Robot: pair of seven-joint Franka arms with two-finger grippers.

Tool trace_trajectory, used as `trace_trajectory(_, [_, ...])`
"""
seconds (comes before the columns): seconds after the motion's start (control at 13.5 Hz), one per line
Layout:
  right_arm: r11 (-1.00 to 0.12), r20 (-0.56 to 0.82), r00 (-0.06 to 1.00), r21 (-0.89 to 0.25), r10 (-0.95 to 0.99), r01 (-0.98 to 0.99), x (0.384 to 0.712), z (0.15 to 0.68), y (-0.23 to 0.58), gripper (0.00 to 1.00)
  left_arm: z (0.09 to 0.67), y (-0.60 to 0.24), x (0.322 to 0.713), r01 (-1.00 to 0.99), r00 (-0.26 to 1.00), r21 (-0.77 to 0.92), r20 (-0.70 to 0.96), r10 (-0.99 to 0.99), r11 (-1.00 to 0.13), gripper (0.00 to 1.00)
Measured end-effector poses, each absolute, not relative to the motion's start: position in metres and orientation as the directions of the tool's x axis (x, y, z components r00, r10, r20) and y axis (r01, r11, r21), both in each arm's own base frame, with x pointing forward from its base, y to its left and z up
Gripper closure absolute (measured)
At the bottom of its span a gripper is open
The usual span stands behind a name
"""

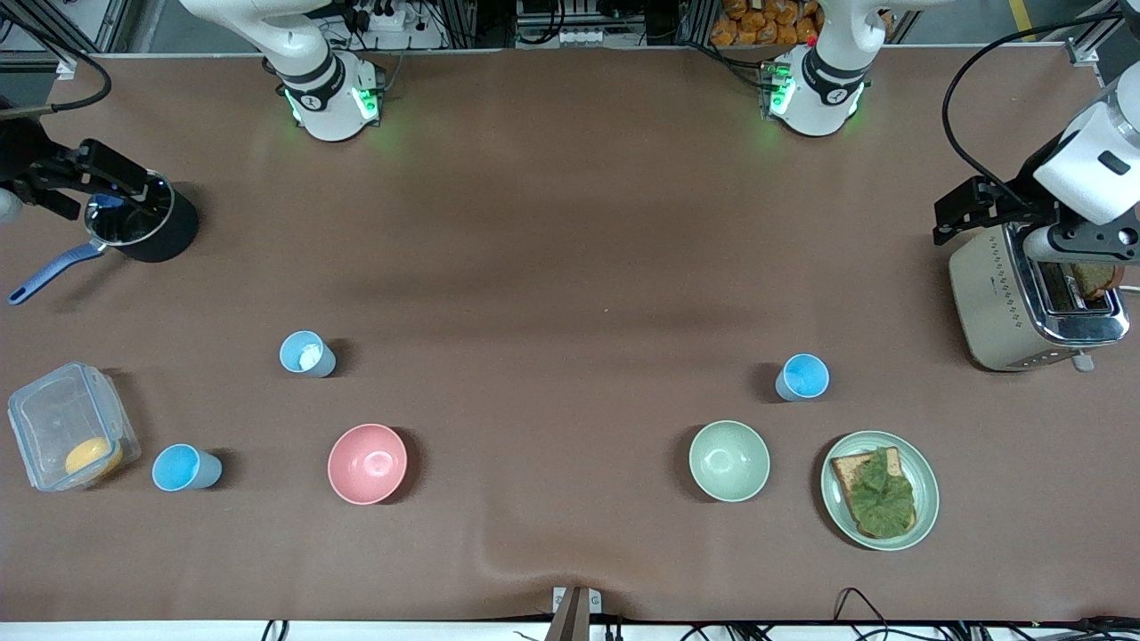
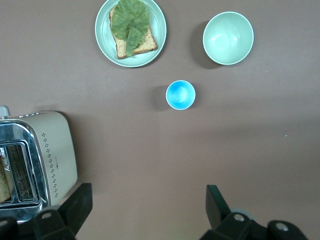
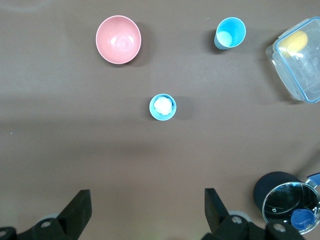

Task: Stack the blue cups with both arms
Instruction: 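Reach the right gripper and the left gripper toward two blue cups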

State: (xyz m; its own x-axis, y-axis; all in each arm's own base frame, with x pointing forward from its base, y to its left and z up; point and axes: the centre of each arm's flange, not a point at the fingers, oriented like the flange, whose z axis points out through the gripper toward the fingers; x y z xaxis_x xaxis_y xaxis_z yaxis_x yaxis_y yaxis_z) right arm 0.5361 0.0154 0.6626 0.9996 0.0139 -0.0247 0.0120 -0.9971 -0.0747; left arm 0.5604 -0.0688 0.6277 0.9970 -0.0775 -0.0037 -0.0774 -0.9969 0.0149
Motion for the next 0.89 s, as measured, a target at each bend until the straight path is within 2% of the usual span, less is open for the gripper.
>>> trace_trajectory(0.59, [-0.997, -0.052, 0.998, -0.074, 0.020, 0.016, 0.538, 0.646, 0.016, 0.00, 0.628, -0.066, 0.561, -0.072, 0.997, 0.015, -0.002, -0.072, -0.997, 0.00])
trace_trajectory(0.74, [-0.997, -0.070, 0.997, -0.074, 0.034, 0.029, 0.549, 0.605, 0.016, 0.00, 0.627, -0.057, 0.562, -0.054, 0.999, 0.015, -0.005, -0.054, -0.998, 0.00])
trace_trajectory(0.89, [-0.995, -0.081, 0.994, -0.075, 0.076, 0.070, 0.560, 0.539, 0.016, 0.00, 0.608, -0.041, 0.572, -0.010, 0.999, 0.064, -0.042, -0.012, -0.998, 0.00])
